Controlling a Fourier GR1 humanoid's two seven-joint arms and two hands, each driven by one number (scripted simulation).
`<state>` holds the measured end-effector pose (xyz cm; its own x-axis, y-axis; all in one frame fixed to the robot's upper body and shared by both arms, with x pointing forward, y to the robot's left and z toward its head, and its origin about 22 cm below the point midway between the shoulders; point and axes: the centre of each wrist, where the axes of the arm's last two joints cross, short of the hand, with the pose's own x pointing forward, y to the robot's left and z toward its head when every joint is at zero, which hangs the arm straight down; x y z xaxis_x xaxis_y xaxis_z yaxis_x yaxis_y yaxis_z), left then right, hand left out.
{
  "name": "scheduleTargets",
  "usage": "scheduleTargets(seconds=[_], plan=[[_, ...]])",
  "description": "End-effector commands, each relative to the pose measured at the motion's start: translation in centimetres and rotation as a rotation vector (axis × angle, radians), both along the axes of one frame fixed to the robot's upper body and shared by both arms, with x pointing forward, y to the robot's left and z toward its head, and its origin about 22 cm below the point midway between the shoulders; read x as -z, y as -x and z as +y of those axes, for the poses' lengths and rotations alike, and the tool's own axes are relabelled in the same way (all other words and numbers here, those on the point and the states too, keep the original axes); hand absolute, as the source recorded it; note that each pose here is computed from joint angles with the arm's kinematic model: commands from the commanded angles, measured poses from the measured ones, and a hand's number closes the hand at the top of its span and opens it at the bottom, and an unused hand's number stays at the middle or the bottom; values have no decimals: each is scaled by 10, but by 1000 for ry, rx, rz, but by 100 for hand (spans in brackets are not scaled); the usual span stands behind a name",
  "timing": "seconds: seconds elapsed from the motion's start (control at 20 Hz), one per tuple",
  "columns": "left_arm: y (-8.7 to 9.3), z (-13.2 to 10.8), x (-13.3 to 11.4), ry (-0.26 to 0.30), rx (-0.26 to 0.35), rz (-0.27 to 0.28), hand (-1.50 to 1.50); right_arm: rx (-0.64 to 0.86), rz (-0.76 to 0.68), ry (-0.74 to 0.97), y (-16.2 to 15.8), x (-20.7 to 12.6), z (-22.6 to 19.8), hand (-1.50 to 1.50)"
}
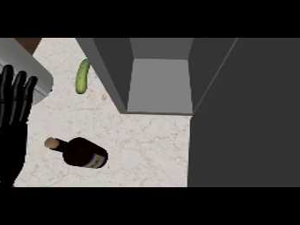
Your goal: Pick up the wine, place it into the cabinet and close the cabinet
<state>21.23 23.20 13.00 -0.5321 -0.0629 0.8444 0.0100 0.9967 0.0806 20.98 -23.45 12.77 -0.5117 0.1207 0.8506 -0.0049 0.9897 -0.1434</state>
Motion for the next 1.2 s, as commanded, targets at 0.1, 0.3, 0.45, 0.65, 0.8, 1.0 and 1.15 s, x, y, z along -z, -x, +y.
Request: scheduleTargets(seconds=[0.1,0.3,0.45,0.65,0.8,1.0,1.15], plan=[[14,-41,-3,-30,-128,6,-150,-9,-1,-57,14,3,0,-150],[21,-49,-11,183,-208,96,-150,-345,111,-100,22,13,24,-150],[34,-72,-13,257,-254,115,-150,-431,138,-121,40,6,20,-150],[60,-99,-40,307,-246,100,-150,-446,154,-137,54,-10,13,-150],[77,-110,-52,307,-256,97,-150,-446,142,-119,64,-25,11,-150],[84,-122,-65,307,-237,108,-150,-438,158,-131,68,-33,17,-150],[80,-136,-70,305,-231,114,-150,-421,153,-131,55,-35,2,-150]])
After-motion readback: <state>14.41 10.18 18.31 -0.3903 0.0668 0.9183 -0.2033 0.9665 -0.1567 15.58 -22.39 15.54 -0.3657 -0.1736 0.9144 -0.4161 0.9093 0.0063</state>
